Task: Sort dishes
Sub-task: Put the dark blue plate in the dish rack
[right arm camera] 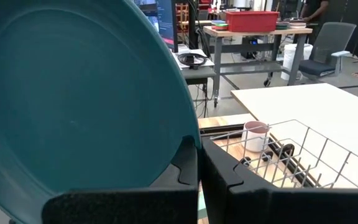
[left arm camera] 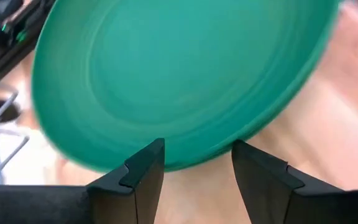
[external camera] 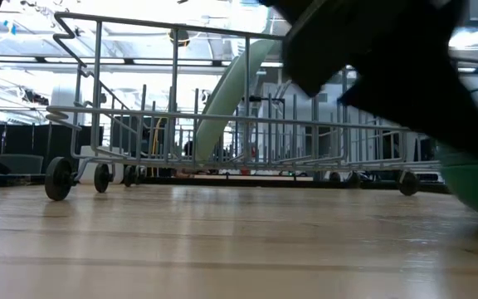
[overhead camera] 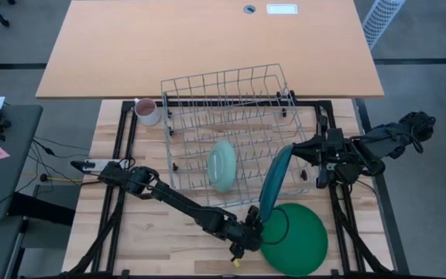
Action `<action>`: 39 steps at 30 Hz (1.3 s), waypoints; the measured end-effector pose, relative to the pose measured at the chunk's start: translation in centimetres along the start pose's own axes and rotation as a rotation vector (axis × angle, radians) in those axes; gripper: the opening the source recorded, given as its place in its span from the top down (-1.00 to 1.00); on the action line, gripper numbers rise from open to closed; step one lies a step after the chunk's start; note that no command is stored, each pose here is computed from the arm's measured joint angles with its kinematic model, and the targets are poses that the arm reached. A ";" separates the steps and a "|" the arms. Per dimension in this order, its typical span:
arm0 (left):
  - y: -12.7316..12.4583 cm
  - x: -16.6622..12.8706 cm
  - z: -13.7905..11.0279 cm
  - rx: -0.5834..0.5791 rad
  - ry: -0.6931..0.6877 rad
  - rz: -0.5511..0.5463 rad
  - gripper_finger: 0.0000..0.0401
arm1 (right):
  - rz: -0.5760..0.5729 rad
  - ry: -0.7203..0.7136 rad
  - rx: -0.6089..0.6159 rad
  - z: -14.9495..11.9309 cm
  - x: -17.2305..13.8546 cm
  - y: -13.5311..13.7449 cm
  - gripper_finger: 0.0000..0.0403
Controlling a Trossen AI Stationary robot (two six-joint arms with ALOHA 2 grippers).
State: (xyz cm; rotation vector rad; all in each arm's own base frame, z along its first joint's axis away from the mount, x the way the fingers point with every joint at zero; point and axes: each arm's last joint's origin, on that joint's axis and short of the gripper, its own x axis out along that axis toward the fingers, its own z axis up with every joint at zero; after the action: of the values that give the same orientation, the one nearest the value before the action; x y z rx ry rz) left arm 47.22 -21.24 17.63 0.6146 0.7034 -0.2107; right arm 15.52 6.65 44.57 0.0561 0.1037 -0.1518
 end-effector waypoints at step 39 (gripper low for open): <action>6.1 -20.4 0.6 -0.123 0.241 -0.002 0.11 | 0.019 -0.088 -0.076 1.0 -0.1 0.3 0.98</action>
State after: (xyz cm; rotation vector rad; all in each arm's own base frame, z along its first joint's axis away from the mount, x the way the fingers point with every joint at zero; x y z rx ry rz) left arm 34.53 -17.12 34.26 0.5263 0.9426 -0.0949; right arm 15.52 6.94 45.55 -0.0258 0.0212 -0.1306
